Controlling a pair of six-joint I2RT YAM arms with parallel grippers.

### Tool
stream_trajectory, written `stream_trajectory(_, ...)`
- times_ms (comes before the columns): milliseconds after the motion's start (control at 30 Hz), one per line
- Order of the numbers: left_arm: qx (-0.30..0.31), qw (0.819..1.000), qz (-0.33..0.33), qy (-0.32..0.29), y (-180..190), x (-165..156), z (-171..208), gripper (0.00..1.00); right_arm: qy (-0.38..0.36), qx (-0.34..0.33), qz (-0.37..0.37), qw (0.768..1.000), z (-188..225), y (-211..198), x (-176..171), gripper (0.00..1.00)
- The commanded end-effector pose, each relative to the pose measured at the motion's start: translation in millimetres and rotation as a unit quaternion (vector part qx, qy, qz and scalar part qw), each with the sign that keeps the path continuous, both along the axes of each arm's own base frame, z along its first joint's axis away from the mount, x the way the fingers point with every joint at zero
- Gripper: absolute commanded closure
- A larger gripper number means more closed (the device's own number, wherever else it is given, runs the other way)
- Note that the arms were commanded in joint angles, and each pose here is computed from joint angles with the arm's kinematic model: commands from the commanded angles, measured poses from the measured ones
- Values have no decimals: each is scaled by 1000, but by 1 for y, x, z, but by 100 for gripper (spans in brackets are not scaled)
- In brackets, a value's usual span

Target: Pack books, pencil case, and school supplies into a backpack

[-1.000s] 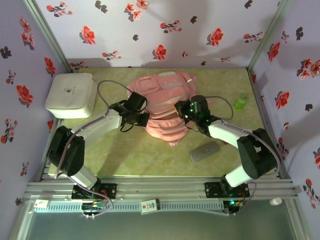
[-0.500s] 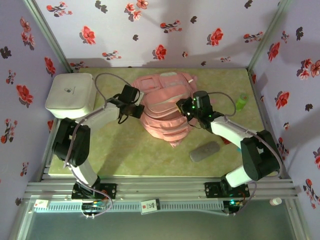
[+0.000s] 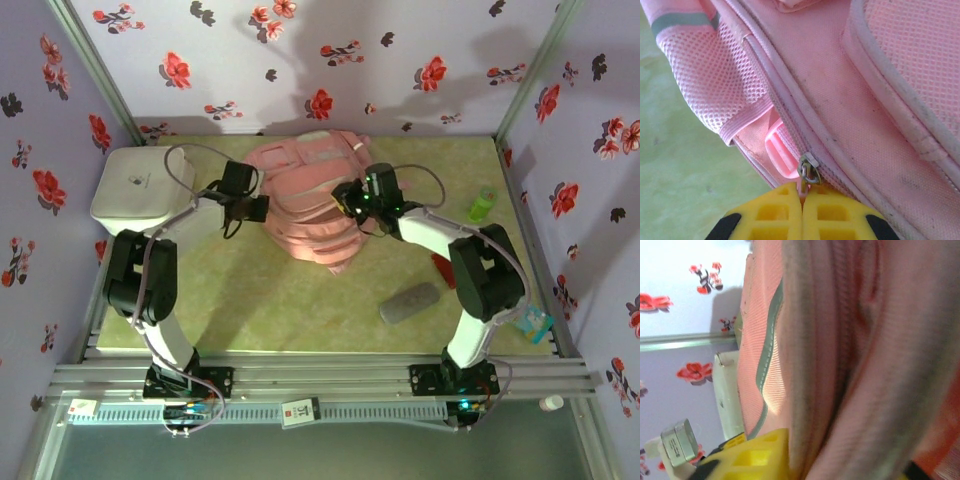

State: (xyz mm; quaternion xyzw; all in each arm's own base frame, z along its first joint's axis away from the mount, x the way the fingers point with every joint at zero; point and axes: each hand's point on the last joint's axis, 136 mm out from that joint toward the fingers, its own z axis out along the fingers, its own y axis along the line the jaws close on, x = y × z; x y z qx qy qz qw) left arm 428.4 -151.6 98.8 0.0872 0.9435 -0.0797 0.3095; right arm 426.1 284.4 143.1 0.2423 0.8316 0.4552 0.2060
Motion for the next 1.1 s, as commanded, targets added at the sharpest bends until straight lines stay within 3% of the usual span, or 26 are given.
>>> stream_trajectory(0, 2, 996, 87, -15, 39, 0, 14, 98, -15, -55, 9, 998, 4, -3, 4, 63)
stream_trajectory(67, -3, 995, 95, -12, 41, -6, 21, 80, -17, -90, 2, 996, 9, -15, 1, 53)
stream_trajectory(233, -34, 994, 106, -8, 40, -24, 46, 49, -28, -188, -21, 982, 30, -62, -28, 35)
stream_trajectory(433, -64, 993, 102, -7, 39, -47, 75, 29, 22, -293, -74, 953, 18, -136, -93, 22)
stream_trajectory(733, -83, 994, 68, -16, 29, -57, 89, 11, 152, -371, -158, 902, -41, -213, -203, 13)
stream_trajectory(900, -93, 994, 52, -17, 22, -58, 88, 8, 195, -369, -167, 894, -72, -213, -231, 11)
stream_trajectory(1067, -93, 994, 45, -18, 20, -61, 88, 6, 211, -349, -159, 899, -96, -197, -234, 10)
